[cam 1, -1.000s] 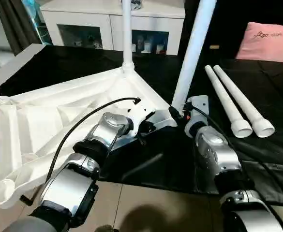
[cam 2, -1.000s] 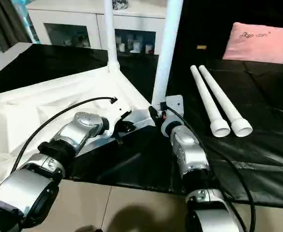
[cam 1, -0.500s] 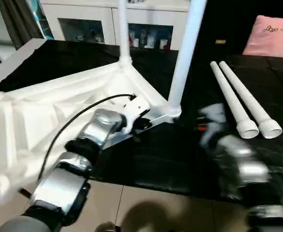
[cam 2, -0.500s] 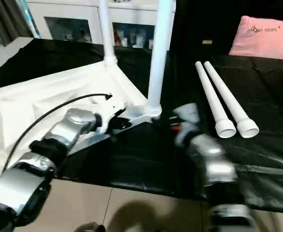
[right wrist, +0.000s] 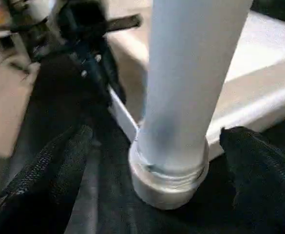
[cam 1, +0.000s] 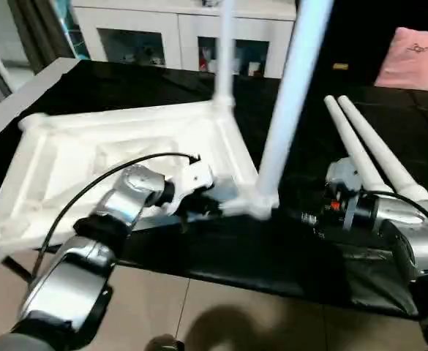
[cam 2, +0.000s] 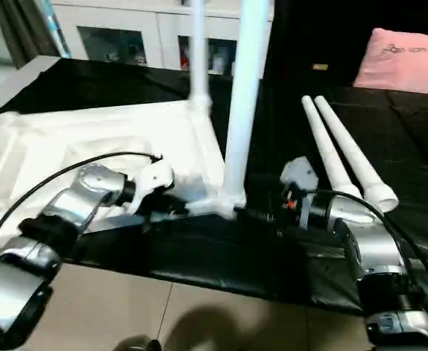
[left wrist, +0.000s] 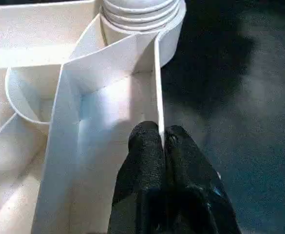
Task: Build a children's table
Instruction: Rotate leg to tighten
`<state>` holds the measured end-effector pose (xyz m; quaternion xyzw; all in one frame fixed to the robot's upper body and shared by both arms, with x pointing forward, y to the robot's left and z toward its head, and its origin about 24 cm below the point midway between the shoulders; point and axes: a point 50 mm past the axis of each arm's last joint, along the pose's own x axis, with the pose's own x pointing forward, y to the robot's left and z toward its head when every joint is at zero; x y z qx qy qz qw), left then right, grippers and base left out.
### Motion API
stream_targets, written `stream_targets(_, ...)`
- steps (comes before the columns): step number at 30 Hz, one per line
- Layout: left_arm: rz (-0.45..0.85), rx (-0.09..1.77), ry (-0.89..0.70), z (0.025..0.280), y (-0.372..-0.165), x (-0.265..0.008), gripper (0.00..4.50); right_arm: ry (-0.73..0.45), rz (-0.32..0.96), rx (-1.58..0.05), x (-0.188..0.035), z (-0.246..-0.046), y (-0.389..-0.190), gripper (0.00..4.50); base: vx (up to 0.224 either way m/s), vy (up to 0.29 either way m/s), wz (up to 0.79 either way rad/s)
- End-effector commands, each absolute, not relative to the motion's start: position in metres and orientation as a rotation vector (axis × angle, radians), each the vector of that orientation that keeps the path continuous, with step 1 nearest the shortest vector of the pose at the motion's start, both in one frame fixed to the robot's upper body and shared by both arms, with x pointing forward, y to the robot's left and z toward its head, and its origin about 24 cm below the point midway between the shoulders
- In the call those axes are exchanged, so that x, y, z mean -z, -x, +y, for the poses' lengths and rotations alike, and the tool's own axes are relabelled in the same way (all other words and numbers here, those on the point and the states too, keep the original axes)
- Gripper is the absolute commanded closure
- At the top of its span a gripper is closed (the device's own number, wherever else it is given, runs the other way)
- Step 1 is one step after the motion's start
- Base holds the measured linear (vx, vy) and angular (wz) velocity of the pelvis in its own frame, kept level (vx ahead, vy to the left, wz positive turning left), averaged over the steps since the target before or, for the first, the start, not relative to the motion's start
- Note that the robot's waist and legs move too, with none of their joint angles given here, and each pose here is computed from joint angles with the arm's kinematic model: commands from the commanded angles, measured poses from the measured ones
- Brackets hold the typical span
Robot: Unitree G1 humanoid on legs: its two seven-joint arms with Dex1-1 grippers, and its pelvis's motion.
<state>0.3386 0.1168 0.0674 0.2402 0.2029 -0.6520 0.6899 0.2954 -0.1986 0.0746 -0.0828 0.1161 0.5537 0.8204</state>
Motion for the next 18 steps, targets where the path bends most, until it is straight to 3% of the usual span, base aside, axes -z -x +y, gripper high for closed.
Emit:
stream_targets(1,0.409,1.558,-0.612,0.110,-0.337,-0.078,4.50,0.228,0.251,-1.240,-0.080,-0.196,-0.297,0.02,0.000,0.000,0.00)
stream_targets(5,0.425,1.613,-0.638,0.115,-0.333,-0.079,4.50,0.229,0.273,-1.299,-0.078,-0.193,-0.297,0.02,0.000,0.000,0.00)
stream_targets(18,0.432,1.706,-0.650,0.114,-0.324,-0.080,4.50,0.157,0.307,-1.415,-0.071,-0.180,-0.296,1.06,0.000,0.000,0.00)
